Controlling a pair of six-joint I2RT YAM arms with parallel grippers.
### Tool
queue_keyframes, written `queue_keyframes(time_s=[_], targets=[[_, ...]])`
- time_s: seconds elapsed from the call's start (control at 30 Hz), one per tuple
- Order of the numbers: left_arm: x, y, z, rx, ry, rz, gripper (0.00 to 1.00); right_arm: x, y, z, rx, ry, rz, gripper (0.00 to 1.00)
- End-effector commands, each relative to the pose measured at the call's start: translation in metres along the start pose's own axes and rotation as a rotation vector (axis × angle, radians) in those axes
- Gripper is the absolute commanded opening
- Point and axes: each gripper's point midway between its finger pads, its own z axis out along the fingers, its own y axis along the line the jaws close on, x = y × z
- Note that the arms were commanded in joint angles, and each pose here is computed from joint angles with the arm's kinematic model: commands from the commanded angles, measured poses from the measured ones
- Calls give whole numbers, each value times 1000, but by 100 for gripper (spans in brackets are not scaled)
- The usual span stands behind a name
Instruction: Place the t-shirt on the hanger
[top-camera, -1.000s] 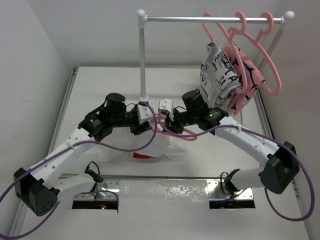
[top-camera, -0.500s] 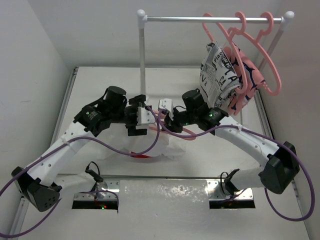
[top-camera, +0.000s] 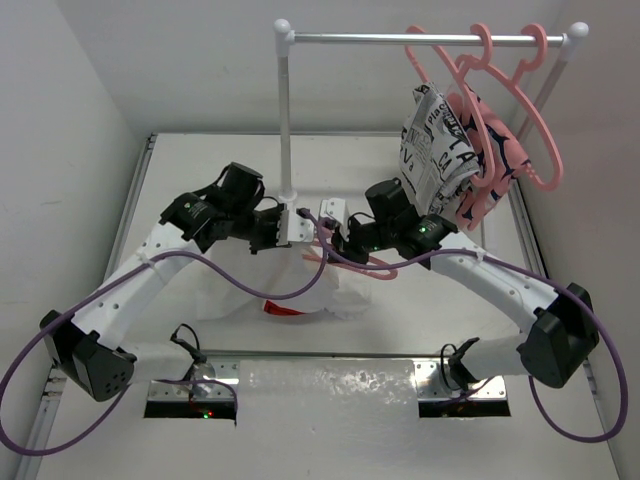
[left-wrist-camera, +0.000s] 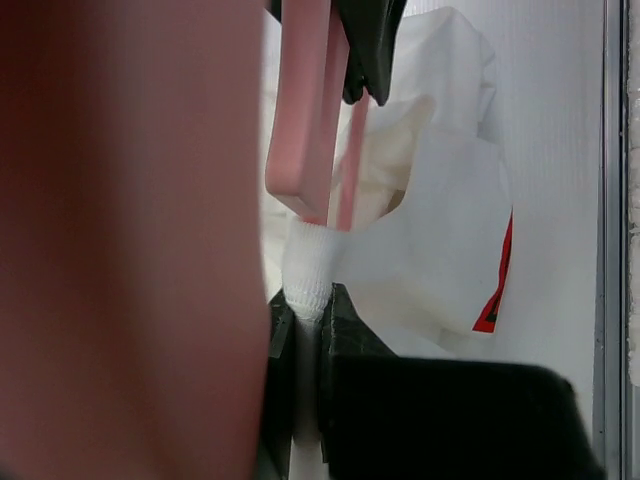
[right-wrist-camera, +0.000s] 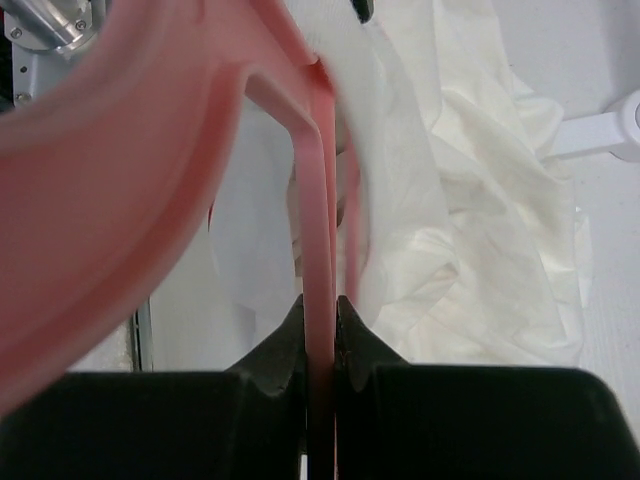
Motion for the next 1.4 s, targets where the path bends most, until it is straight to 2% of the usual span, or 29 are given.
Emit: queue_keyframes(time_s=[0.0,0.2,0.27,0.3,0.33,0.37,0.4,0.6,0.63,0.67,0.73,0.77,0.8,0.9,0.93,0.97,1.0,1.03,1.1,1.13,1.33,1.37], targets=[[6,12,2,-41,25,-33,0,-53,8,-7,-42,-168,-128,0],[17,-24,11,87,25,-104,1,-53,1,-8,-6,-174,-146,0],[18,-25,15,82,15,-134,18,-56,1,-8,-7,-186,-155,0],[17,-26,14,78,8,-140,20,-57,0,-8,-7,-190,-156,0],[16,-26,15,76,1,-143,14,-59,1,-7,-13,-195,-155,0],[15,-25,17,67,-16,-144,3,-60,2,-7,-18,-199,-155,0],[12,-23,16,57,-28,-146,0,-63,1,-8,-17,-204,-159,0],[6,-14,16,-21,-69,-214,0,-64,-8,-10,33,-190,-135,0],[6,-7,15,-59,-69,-222,0,-63,-15,-10,69,-184,-124,3],[6,-3,13,-85,-76,-241,0,-58,-22,-10,109,-170,-103,24],[10,8,9,-149,-86,-307,0,-51,-51,-16,269,-146,-27,46],[12,10,6,-170,-92,-355,0,-49,-66,-23,366,-147,64,62],[19,18,4,-212,-86,-388,0,-50,-82,-32,432,-171,122,72],[31,23,-4,-282,-82,-453,0,-46,-117,-65,613,-283,380,89],[33,21,-5,-289,-83,-467,0,-54,-108,-73,606,-352,458,91],[37,20,-4,-298,-80,-485,0,-51,-134,-104,794,-417,502,92],[35,19,-8,-314,-94,-494,0,-33,-134,-108,850,-425,546,92],[39,17,-6,-325,-95,-528,0,-42,-133,-130,918,-531,578,90],[38,18,-10,-361,-118,-584,0,-23,-125,-129,932,-554,643,82],[38,20,-10,-373,-134,-599,0,-23,-120,-125,905,-591,703,75],[34,17,-7,-358,-185,-678,0,-6,-67,-21,616,-440,794,71],[34,16,-6,-355,-185,-682,0,8,-65,-3,600,-392,823,71]])
